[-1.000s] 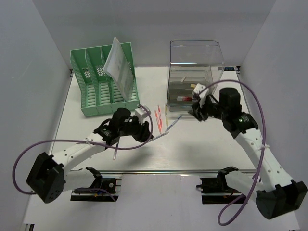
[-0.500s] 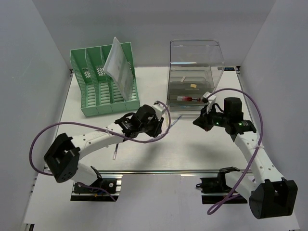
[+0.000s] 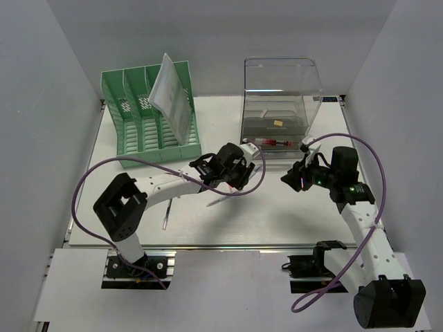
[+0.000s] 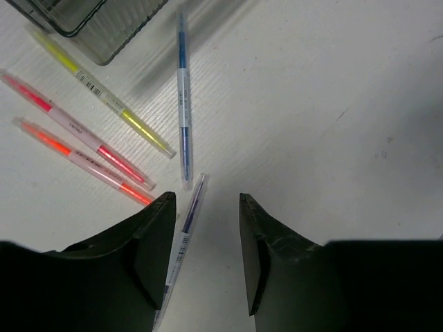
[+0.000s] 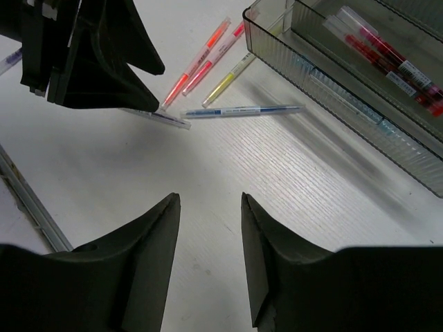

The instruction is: Organize the desk

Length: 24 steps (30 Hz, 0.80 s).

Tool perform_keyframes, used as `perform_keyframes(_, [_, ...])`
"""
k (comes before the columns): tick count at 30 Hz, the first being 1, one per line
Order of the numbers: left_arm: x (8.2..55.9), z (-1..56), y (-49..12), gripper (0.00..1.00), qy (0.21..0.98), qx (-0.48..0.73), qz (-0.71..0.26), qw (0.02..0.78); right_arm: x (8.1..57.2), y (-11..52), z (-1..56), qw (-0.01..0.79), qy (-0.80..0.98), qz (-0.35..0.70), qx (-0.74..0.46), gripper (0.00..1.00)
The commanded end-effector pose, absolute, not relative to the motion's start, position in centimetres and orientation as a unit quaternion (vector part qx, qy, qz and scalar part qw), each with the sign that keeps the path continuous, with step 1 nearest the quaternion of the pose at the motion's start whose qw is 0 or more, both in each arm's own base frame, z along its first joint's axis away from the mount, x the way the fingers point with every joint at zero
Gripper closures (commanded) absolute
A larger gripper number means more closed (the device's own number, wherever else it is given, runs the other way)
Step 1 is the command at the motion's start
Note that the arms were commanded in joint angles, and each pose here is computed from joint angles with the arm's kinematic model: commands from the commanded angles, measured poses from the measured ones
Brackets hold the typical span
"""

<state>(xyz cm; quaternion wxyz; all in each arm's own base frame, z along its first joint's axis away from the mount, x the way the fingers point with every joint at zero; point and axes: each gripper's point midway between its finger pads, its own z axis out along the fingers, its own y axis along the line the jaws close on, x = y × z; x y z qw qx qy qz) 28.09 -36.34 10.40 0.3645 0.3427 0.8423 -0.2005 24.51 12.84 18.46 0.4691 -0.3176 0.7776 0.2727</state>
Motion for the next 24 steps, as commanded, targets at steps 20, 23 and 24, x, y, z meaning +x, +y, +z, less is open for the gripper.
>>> perform_keyframes(20, [24.9, 10.9, -17.2, 0.56, 0.933, 0.079, -0.05, 0.348, 25.5, 11.9, 18.3, 0.487, 0.776, 0.25, -0.312, 0.53])
perform_keyframes(23, [25.1, 9.8, -15.6, 0.49, 0.943, 0.059, -0.025, 0.327, 25.6, 11.7, 18.2, 0.488, 0.778, 0.247, -0.309, 0.53])
perform_keyframes(24, [25.4, 9.4, -14.6, 0.48, 0.946, 0.045, -0.012, 0.32, 25.6, 11.6, 18.1, 0.487, 0.779, 0.246, -0.308, 0.53])
